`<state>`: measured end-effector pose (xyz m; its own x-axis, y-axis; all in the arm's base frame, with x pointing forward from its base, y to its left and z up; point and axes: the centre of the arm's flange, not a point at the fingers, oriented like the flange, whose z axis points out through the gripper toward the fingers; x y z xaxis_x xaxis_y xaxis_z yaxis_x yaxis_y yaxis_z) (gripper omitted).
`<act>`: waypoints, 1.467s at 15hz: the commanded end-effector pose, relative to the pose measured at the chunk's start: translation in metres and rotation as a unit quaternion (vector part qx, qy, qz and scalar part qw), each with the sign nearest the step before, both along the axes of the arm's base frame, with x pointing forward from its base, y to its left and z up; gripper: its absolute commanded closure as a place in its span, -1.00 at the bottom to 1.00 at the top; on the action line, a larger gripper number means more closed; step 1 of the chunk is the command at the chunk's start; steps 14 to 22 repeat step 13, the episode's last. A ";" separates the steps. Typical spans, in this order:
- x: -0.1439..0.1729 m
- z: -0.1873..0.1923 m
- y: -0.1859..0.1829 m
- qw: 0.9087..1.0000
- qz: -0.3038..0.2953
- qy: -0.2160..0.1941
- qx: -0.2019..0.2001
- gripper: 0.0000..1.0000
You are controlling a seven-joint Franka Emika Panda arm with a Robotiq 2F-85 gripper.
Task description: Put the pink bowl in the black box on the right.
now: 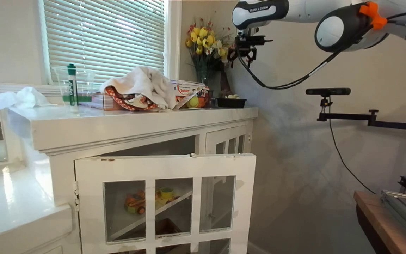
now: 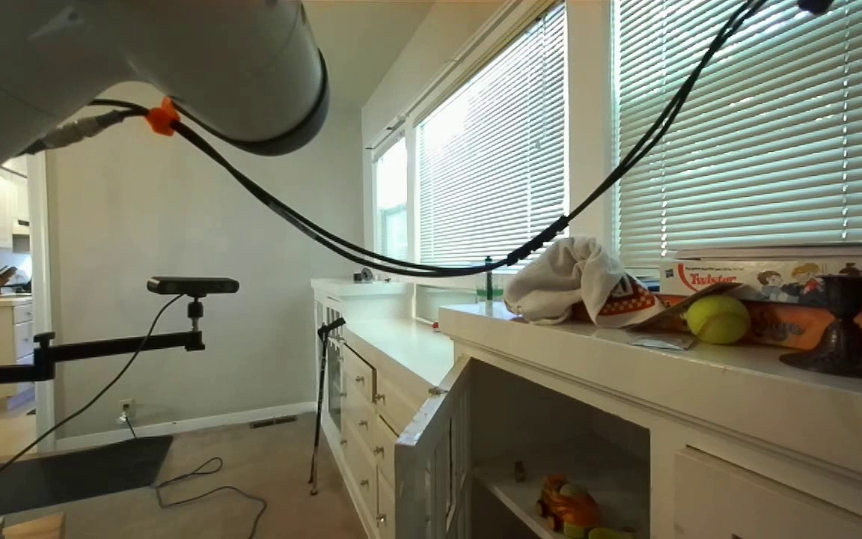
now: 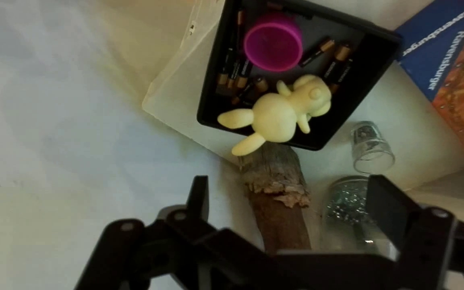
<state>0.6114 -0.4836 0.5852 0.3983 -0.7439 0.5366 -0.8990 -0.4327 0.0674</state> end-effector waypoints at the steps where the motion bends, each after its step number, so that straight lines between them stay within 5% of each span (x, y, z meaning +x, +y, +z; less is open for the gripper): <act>1: -0.006 0.033 0.020 0.995 0.098 0.018 0.008 -1.00; 5: -0.006 0.052 0.040 0.985 0.165 -0.001 0.053 -1.00; 8: -0.005 0.053 0.059 0.985 0.144 -0.014 0.095 -1.00; 11: -0.005 0.050 0.075 0.990 0.109 -0.020 0.081 -1.00; 22: 0.005 0.053 0.061 0.989 0.125 -0.018 0.075 -1.00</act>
